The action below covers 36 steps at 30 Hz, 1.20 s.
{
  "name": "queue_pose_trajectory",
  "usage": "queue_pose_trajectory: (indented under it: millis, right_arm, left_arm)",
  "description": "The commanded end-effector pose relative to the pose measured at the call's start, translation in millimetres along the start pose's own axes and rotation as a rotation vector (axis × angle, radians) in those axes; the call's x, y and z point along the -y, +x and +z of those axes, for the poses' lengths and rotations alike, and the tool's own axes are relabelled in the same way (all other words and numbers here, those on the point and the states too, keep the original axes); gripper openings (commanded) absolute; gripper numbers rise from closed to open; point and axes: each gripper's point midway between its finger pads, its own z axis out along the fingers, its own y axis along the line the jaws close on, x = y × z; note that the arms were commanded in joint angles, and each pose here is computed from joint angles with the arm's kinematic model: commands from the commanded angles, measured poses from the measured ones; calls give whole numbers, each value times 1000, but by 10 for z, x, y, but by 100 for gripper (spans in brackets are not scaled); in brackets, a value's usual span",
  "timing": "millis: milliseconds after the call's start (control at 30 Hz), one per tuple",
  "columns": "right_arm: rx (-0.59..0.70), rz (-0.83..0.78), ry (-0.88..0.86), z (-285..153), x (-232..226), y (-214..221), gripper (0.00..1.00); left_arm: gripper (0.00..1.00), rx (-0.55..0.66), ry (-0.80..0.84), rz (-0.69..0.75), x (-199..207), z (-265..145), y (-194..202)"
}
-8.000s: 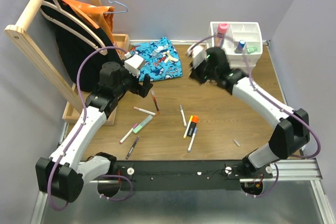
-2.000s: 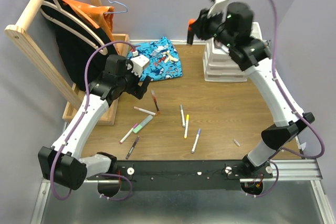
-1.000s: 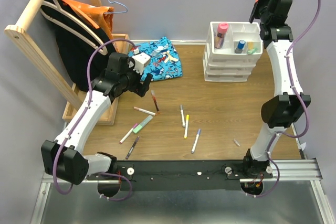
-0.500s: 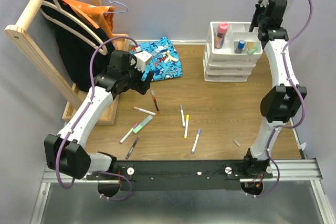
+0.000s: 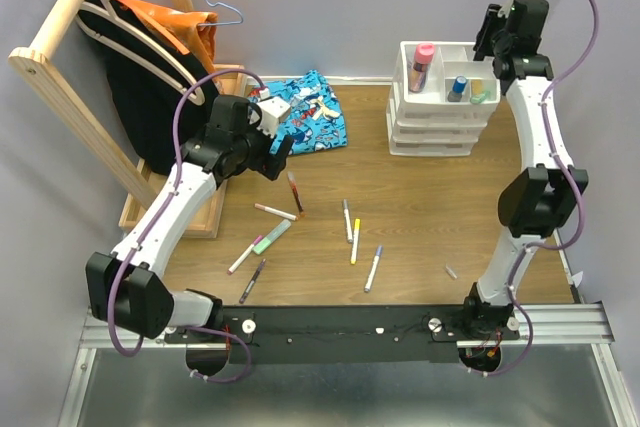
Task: Sort the stationery into containers
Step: Place the pen in the storage box, then pick up the pen from the center of the board.
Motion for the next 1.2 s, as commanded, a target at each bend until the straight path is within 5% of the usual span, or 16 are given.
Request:
queue_pose_trajectory:
  millis: [0,133,333,700,933,1033,1167]
  right_arm:
    - [78,102,-154,-807,-247,-544,47]
    - [-5,114,-461,-1415,-883,-342,48]
    - [-109,-167,-915,-2509,-2152,328,50]
    - [-386,-364,-1201,-3009,-3360,1652,50]
    - [-457,-755,-1611,-3788,-3926,2709,50]
    - [-389,-969,-1721,-3935,-4040,2926,52]
    - [-480,-1233,-1788,-3920,-4050,3509,56]
  left_arm:
    - [99,76,-52,52,-55,-290,-165]
    - [99,146,-79,51,-4,-577,-185]
    - [99,163,-83,30,178,-1038,140]
    - [99,335,-258,10,73,-1949,206]
    - [99,372,-451,-23,-175,-2263,264]
    - [99,398,-524,-53,-267,-2399,245]
    - [99,406,-604,-106,-356,-2582,248]
